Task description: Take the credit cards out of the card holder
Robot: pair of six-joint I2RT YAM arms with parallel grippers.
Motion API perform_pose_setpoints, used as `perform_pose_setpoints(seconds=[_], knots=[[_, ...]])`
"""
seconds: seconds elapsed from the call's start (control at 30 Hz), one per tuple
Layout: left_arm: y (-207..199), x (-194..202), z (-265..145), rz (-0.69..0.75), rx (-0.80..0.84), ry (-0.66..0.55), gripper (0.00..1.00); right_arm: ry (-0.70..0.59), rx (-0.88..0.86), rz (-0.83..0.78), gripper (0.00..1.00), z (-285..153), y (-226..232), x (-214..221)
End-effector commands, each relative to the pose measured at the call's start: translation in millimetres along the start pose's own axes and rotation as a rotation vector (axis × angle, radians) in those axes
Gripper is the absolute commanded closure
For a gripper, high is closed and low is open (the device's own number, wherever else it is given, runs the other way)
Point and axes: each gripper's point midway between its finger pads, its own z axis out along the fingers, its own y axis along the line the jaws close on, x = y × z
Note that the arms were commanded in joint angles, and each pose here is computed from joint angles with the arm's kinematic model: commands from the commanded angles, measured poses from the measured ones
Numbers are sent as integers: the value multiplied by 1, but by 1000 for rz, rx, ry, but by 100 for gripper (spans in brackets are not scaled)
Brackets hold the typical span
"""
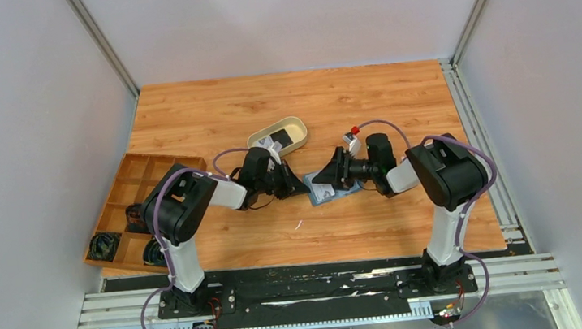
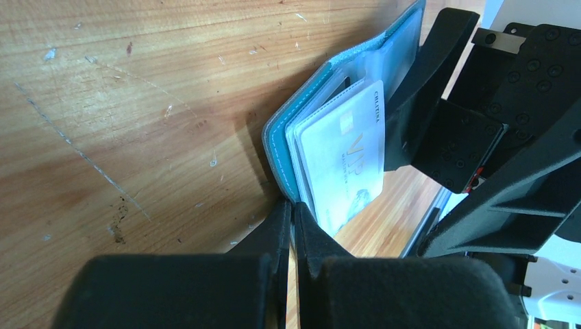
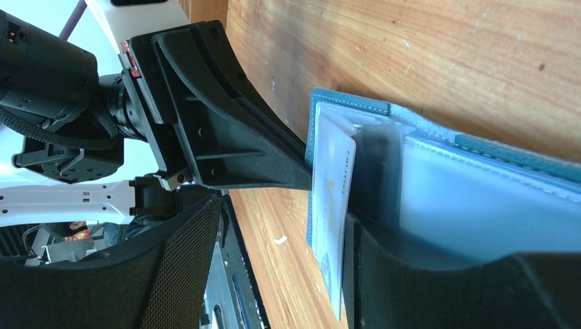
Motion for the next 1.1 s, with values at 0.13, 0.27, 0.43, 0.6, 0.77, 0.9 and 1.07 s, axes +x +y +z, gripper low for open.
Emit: perform_pose_setpoints(seconds=[0.13, 0.27, 0.43, 0.6, 0.77, 0.9, 1.07], knots=[[43, 28, 2, -28, -141, 73, 100, 51, 35, 45, 39, -14, -15, 14], [44, 29, 2, -29, -143, 75, 100, 47, 45, 58, 41, -19, -21, 16], [44, 30, 2, -31, -143, 78, 100, 22, 51, 67, 42, -27, -27, 11], [45, 30, 2, -31, -142, 80, 100, 4, 53, 73, 47, -34, -30, 5], [45, 31, 2, -32, -143, 83, 100, -3, 57, 80, 52, -37, -35, 3], [46, 31, 3, -33, -144, 85, 100, -9, 62, 93, 58, -41, -40, 2], [45, 32, 4, -32, -140, 89, 100, -10, 79, 103, 74, -49, -49, 3]])
